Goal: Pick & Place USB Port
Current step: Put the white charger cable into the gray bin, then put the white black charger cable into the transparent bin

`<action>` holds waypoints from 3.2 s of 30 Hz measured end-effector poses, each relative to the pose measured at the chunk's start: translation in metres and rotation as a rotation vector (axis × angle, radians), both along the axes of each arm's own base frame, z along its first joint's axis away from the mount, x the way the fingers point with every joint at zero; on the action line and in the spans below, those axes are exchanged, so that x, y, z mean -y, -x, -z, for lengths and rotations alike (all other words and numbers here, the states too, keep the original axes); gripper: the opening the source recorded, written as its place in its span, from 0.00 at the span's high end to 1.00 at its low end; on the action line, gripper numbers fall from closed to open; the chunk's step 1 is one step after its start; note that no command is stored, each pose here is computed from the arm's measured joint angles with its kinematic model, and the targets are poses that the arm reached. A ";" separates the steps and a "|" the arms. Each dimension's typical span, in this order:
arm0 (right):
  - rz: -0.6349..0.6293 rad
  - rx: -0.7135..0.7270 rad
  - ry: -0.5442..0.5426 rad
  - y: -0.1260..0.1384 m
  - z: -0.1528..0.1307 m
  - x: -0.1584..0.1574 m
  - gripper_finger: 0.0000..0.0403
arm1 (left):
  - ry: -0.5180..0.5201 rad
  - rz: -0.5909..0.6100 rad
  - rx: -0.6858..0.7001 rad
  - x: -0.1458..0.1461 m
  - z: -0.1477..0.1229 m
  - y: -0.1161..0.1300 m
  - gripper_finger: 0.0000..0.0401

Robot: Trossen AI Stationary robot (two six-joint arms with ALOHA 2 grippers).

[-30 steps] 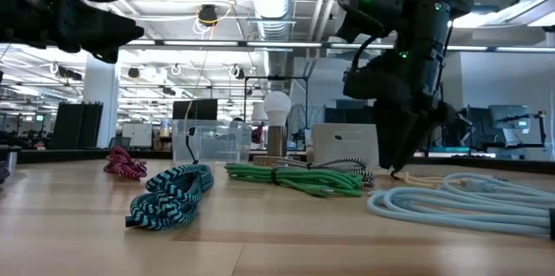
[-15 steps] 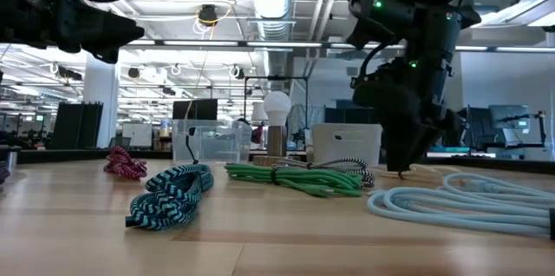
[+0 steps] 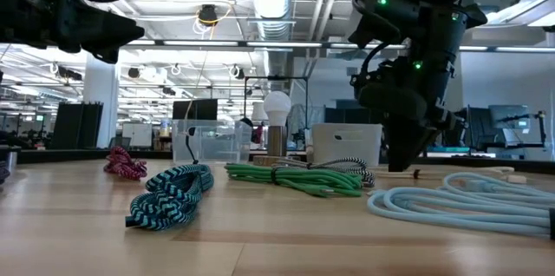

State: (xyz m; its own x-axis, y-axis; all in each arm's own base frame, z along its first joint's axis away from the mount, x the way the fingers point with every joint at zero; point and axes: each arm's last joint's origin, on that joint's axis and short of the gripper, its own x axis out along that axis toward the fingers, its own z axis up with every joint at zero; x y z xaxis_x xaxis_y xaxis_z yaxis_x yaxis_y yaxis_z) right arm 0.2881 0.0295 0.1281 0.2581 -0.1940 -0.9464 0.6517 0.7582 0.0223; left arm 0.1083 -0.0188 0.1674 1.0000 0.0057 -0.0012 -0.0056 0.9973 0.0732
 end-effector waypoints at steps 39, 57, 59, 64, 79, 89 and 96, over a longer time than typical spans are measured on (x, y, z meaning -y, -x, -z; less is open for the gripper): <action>-0.191 0.617 0.616 0.035 -0.133 0.098 1.00 | 0.007 0.000 0.028 0.000 -0.003 0.000 0.74; -0.141 0.751 0.535 0.053 -0.096 0.180 1.00 | 0.013 -0.003 0.040 0.000 -0.004 0.000 0.74; -0.132 0.724 0.505 0.048 -0.082 0.186 1.00 | 0.013 -0.003 0.041 0.000 -0.004 0.000 0.74; -0.063 0.723 0.459 0.038 -0.054 0.202 1.00 | 0.013 -0.003 0.043 0.000 -0.004 0.000 0.74; 0.036 0.637 0.370 0.030 -0.012 0.227 1.00 | 0.014 -0.003 0.046 0.000 -0.005 0.000 0.74; 0.052 0.594 0.349 0.030 -0.016 0.233 0.98 | 0.014 -0.003 0.047 0.000 -0.005 0.000 0.74; 0.060 0.617 0.387 0.028 -0.020 0.234 0.85 | 0.014 -0.003 0.047 0.000 -0.005 0.000 0.74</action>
State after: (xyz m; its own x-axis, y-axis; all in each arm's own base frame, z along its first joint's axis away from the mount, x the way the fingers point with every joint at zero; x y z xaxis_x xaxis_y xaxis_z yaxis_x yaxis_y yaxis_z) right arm 0.2600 -0.2047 0.1479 0.7007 -0.5154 -0.4934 0.6475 0.7498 0.1363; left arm 0.1083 -0.0187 0.1721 0.9989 0.0090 0.0457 -0.0117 0.9982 0.0586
